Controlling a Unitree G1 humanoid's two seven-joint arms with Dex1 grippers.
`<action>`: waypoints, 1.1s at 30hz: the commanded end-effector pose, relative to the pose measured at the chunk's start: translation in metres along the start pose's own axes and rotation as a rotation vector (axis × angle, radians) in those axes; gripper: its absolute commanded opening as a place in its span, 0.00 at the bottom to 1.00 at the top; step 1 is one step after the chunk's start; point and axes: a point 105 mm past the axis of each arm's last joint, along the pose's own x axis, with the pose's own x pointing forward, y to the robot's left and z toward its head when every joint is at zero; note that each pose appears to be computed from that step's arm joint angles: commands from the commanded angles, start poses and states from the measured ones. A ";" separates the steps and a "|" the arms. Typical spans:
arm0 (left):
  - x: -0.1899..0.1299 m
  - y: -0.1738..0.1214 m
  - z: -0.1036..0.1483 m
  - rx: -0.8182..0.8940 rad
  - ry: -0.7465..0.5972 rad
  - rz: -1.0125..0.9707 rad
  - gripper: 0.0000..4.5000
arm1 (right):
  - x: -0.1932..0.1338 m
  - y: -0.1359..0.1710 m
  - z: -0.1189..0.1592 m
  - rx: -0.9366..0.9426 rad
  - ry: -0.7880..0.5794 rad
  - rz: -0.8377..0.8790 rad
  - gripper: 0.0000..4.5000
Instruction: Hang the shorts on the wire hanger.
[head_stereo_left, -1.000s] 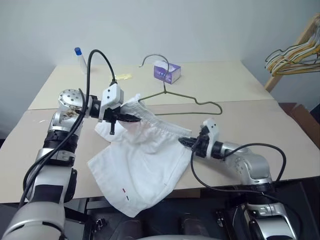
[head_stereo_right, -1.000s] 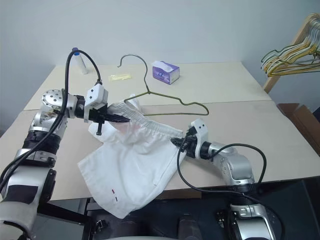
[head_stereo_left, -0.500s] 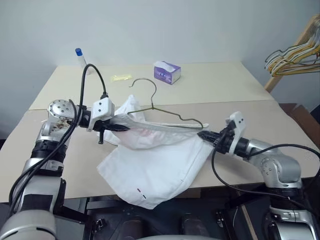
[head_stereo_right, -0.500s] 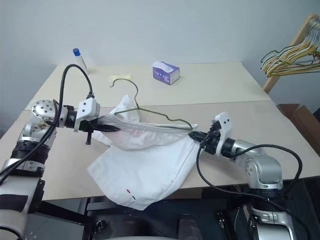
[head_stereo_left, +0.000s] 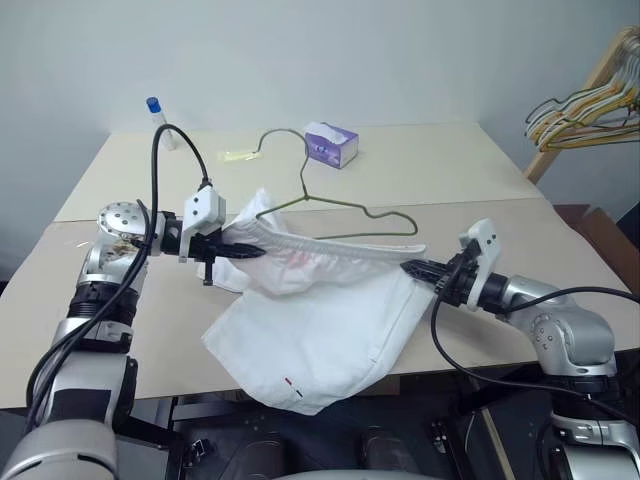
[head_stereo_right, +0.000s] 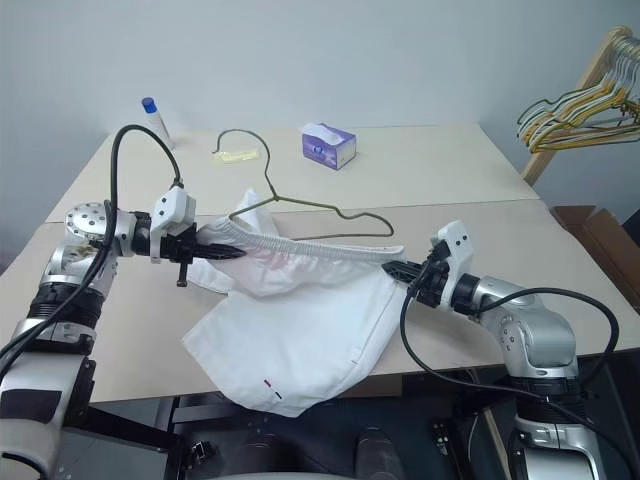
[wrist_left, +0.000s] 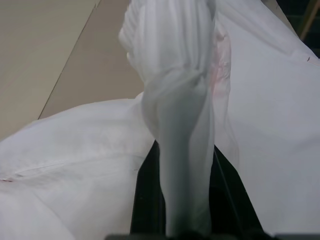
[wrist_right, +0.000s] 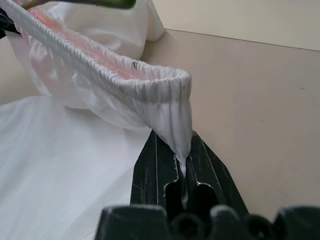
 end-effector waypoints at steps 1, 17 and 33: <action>-0.016 0.003 -0.001 0.033 0.056 0.027 0.00 | -0.014 -0.013 0.015 -0.040 -0.037 -0.055 0.00; -0.016 -0.003 -0.050 0.142 0.383 -0.001 0.00 | -0.026 -0.013 0.047 -0.193 -0.069 -0.058 0.00; 0.022 0.016 -0.004 0.087 0.131 0.047 0.00 | -0.001 0.045 0.039 -0.500 0.084 0.103 0.68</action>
